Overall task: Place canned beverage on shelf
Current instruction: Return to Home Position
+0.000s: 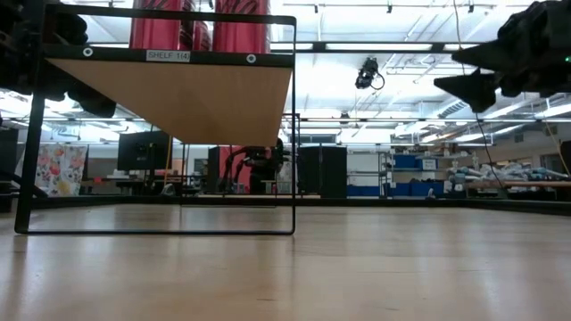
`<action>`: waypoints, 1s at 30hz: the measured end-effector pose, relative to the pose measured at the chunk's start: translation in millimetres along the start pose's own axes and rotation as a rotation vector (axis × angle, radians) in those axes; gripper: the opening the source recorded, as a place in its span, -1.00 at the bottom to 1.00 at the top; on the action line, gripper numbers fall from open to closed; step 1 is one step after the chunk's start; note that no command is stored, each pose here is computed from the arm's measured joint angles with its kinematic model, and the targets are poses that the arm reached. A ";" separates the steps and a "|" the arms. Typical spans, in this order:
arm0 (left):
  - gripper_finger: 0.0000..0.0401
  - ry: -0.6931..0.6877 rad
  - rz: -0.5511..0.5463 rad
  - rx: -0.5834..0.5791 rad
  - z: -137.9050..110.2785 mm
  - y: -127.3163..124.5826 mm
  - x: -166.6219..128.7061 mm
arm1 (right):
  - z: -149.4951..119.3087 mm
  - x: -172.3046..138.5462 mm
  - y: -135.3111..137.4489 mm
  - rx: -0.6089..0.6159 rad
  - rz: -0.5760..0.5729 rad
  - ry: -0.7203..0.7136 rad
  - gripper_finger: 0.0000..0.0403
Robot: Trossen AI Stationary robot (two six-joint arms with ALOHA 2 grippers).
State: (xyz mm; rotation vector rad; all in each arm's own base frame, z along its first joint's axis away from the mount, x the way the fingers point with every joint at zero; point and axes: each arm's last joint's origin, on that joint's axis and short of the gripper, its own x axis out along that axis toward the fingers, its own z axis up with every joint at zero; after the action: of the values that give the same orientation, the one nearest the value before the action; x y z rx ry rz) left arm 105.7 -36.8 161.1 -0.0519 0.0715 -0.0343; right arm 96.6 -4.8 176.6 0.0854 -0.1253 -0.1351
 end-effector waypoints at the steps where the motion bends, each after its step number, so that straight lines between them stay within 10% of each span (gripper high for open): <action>1: -0.40 0.001 0.000 0.002 -0.1 0.0 0.0 | -1.0 0.1 -0.4 -0.001 -0.014 0.012 0.75; 10: -0.40 0.002 0.000 0.099 -0.3 0.0 0.0 | 0.8 -0.3 -7.0 -0.019 -0.249 -0.015 0.75; 14: -0.40 0.002 0.001 0.099 -0.3 0.0 0.0 | 0.7 -1.2 -9.8 -0.237 -0.349 0.020 0.75; 30: -0.40 0.003 0.001 0.098 -0.5 0.1 0.0 | 1.3 -1.1 -9.6 -0.314 -0.343 0.026 0.75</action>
State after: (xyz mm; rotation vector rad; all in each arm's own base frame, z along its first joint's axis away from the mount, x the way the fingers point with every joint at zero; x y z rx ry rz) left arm 105.7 -36.8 160.6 0.0460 0.0730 -0.0367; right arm 94.0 -14.2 176.9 -0.2061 -0.0611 -0.4936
